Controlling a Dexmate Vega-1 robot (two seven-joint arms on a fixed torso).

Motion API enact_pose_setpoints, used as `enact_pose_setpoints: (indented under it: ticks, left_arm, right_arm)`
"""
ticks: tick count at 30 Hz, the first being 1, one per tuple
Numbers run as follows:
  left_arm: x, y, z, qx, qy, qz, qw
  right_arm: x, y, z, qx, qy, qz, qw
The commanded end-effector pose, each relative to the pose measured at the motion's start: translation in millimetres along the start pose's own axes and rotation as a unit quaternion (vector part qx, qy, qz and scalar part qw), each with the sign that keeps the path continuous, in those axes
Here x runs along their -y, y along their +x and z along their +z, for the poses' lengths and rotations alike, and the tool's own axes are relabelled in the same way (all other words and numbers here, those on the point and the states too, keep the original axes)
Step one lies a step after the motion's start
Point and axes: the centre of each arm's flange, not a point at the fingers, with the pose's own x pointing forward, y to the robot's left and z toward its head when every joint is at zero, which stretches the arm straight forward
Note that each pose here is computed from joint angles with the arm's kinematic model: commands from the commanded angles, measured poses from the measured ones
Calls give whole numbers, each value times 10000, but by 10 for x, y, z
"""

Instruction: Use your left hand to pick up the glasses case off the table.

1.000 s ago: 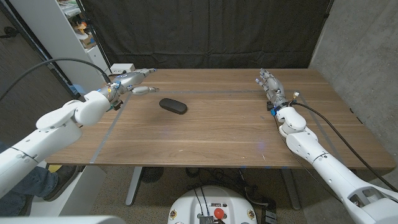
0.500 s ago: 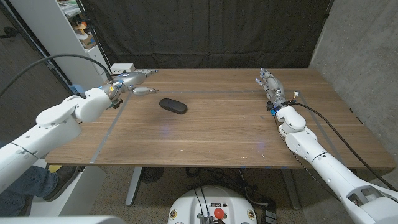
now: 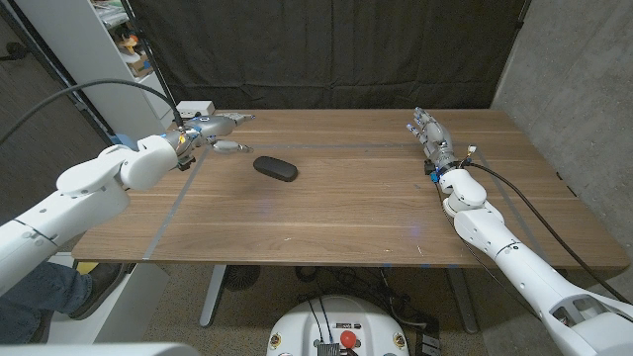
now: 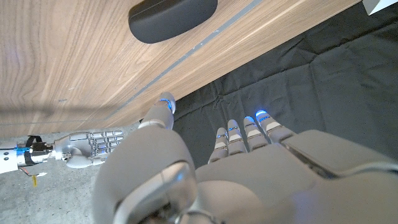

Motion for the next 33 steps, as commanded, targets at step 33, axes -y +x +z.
enact_pose_setpoints:
  ticks: [33]
  left_arm:
    - [34,66,74,69,1206,-458,9916]
  right_arm:
    - [9,-82,79,89,147,-65,9998]
